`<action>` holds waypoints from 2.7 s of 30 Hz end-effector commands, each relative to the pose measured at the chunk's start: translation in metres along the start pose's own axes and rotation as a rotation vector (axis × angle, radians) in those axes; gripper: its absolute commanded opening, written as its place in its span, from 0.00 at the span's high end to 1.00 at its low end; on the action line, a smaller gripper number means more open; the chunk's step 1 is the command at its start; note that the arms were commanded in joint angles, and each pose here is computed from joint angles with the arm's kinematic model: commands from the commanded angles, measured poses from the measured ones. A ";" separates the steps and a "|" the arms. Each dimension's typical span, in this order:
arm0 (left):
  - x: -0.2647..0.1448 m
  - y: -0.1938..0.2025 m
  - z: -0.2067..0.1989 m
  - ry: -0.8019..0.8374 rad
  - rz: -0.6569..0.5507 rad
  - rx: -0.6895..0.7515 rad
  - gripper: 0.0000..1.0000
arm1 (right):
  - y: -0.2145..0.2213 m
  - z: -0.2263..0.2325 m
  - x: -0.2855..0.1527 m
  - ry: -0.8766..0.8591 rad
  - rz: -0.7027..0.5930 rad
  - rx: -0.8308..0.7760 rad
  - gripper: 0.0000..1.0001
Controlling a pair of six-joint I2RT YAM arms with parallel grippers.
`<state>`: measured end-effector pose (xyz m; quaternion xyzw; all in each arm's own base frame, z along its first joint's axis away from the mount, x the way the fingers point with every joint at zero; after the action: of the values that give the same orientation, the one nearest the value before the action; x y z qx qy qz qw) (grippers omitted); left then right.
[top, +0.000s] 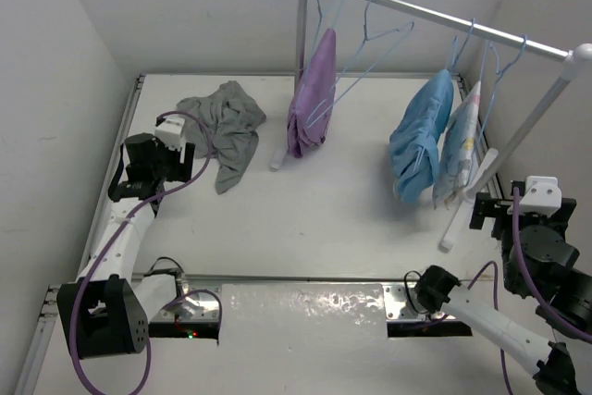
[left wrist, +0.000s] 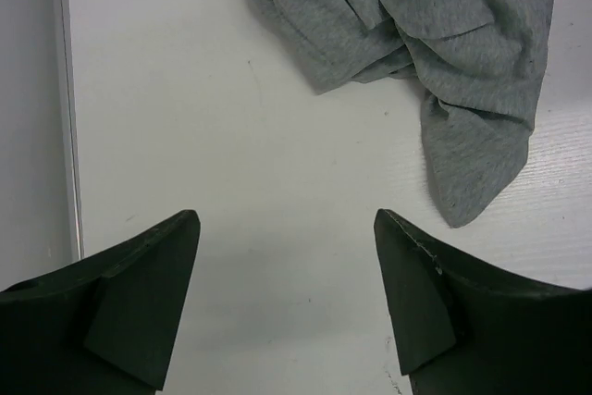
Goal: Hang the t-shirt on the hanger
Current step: Pick up the T-shirt at the corner of the board, then place the T-shirt at the center of the board.
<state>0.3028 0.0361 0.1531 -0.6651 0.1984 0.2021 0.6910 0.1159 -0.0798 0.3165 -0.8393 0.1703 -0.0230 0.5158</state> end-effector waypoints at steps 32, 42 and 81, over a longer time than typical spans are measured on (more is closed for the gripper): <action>0.205 -0.067 -0.093 0.263 0.175 0.141 0.88 | -0.172 0.089 0.028 -0.353 -0.162 -0.077 0.01; 0.004 -0.216 -0.079 0.336 -0.170 0.267 1.00 | -0.224 0.143 0.032 -0.560 -0.247 -0.115 0.01; -0.193 -0.315 -0.083 0.387 -0.516 0.192 1.00 | -0.270 0.337 -0.018 -0.946 -0.492 -0.321 0.01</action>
<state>0.2939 -0.0739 0.4989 -0.6333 0.2440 -0.1358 0.7218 0.2508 0.3198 0.4051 -0.8395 -0.2814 0.2619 0.3840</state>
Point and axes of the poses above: each gripper's point midway between its finger pads, its own x axis out along the fingers, its own z axis along the line the jaws close on, y = z × x, the point moved 2 cm from there along -x, back along the fingers, and after that the axes turned 11 degrees about -x, right-handed, at the moved point
